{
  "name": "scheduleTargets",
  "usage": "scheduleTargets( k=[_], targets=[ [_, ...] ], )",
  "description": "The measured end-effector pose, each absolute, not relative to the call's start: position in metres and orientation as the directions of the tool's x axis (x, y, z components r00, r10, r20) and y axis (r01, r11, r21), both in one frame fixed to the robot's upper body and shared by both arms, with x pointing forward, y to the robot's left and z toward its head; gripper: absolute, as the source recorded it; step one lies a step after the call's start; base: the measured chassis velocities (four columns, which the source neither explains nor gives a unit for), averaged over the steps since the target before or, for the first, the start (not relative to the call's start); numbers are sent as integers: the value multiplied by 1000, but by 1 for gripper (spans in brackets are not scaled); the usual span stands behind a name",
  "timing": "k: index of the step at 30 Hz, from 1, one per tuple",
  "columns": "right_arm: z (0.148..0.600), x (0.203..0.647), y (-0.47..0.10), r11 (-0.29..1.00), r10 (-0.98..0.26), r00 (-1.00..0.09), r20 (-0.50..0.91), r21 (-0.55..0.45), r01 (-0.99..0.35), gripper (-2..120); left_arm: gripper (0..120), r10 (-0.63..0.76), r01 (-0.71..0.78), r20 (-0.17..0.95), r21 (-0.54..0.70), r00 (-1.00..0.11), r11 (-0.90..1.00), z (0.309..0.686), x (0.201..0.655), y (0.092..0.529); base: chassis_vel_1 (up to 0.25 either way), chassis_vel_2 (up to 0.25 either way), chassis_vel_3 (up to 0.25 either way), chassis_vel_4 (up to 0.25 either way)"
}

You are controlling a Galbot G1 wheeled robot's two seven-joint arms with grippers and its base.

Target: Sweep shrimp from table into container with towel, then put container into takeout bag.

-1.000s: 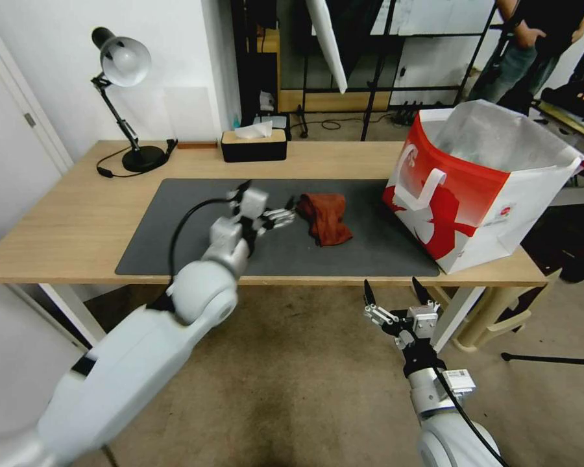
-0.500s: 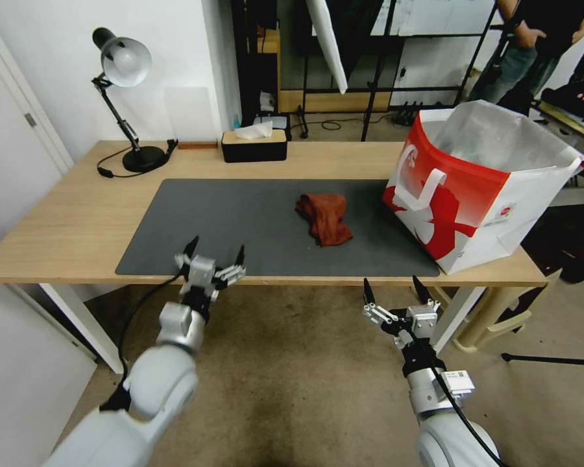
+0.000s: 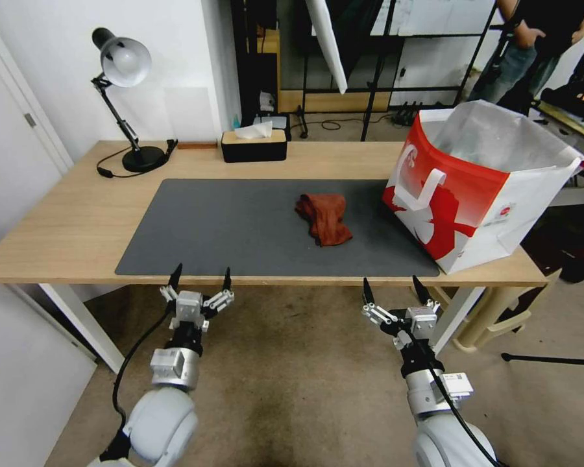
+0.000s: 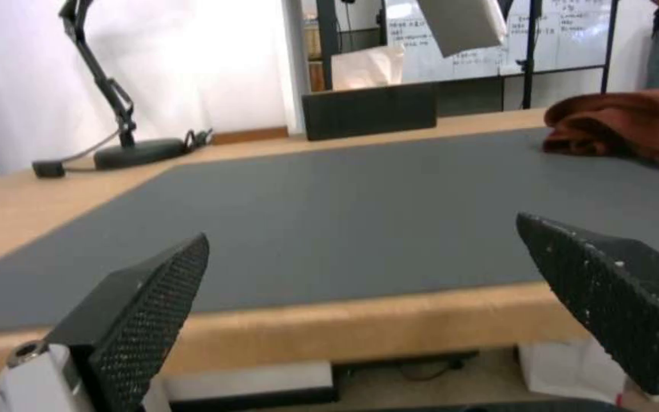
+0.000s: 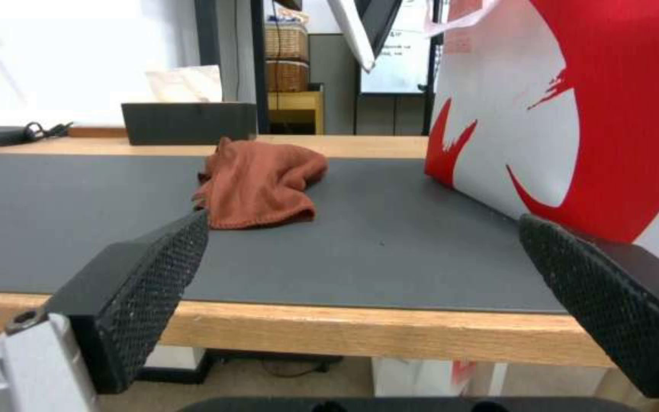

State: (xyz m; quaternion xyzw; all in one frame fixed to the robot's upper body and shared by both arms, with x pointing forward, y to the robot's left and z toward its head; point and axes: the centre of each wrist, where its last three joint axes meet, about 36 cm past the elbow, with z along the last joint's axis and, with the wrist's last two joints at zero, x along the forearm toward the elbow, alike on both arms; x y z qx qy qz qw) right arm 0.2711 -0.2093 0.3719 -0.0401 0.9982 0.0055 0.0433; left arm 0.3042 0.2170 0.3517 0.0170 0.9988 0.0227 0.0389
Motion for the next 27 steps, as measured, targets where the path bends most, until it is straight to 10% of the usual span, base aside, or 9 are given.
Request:
scheduleTargets(
  k=[27],
  targets=[
    [371, 269, -209, 997, -74, -994, -85, -6, -73, 100, 100, 38, 37, -71, 5, -997, 999, 342, 293, 212, 0, 0, 0, 0]
  ],
)
